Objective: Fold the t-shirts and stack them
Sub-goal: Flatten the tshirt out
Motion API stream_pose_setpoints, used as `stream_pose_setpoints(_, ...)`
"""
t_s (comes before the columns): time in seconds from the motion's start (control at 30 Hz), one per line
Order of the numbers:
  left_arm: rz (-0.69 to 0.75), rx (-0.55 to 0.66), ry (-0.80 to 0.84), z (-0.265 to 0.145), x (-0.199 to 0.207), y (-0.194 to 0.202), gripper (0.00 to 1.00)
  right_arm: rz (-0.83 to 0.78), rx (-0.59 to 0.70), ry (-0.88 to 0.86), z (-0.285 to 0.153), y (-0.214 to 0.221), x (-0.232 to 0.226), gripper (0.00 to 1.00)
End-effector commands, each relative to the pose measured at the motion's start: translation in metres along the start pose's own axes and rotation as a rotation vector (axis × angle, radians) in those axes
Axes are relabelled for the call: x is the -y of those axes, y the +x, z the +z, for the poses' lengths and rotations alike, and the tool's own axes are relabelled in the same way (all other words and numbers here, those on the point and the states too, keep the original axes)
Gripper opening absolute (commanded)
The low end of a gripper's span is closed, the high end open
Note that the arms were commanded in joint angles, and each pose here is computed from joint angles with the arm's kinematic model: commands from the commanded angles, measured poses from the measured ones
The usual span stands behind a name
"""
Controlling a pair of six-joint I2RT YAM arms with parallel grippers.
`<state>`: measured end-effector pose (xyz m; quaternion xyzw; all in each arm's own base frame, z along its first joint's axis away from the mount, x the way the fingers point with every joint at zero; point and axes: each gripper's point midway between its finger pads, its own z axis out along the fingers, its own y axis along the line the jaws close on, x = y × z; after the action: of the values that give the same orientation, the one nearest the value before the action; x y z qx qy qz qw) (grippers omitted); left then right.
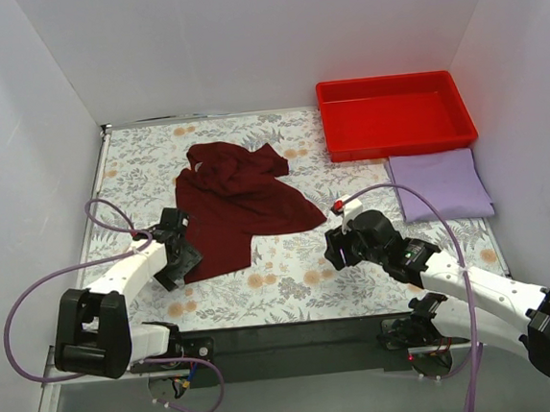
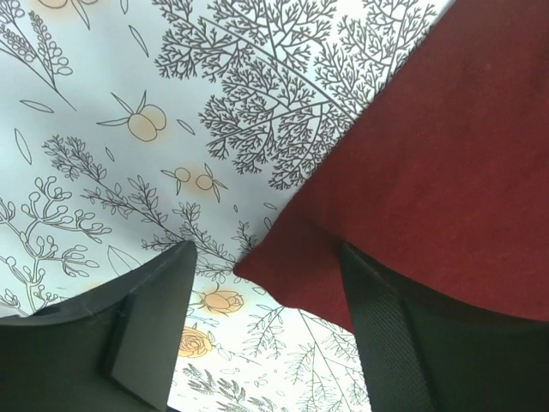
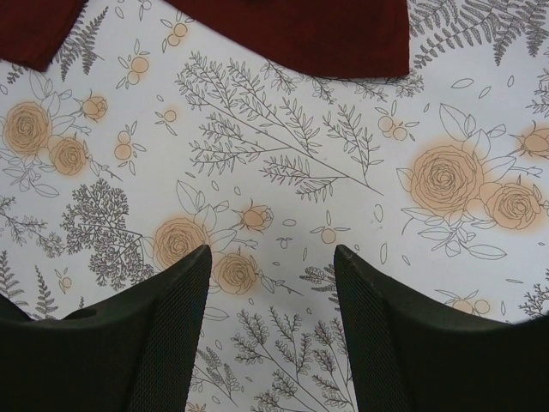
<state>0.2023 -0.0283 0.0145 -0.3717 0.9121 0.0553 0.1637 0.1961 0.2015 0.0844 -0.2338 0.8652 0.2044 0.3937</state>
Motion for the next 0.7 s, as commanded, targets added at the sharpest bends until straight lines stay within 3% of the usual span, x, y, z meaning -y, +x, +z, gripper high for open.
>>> stream_pose_setpoints(0.0, -0.008, 0.011, -0.010, 0.010, 0.001, 0.000, 0.64, 0.003, 0.050, -0.016, 0.001, -0.010, -0.002, 0.66)
stream_pose_setpoints(0.43, 0.009, -0.033, -0.030, 0.021, -0.001, 0.010, 0.50, 0.006, 0.023, -0.024, 0.006, -0.002, -0.001, 0.66)
stream_pose_setpoints(0.6, 0.003, -0.011, -0.011, 0.016, 0.002, 0.005, 0.34, 0.010, 0.009, -0.024, 0.008, 0.001, -0.001, 0.67)
stream_pose_setpoints(0.67, -0.003, 0.002, 0.007, 0.012, 0.004, 0.002, 0.23, 0.020, 0.008, -0.008, 0.009, 0.000, 0.002, 0.69)
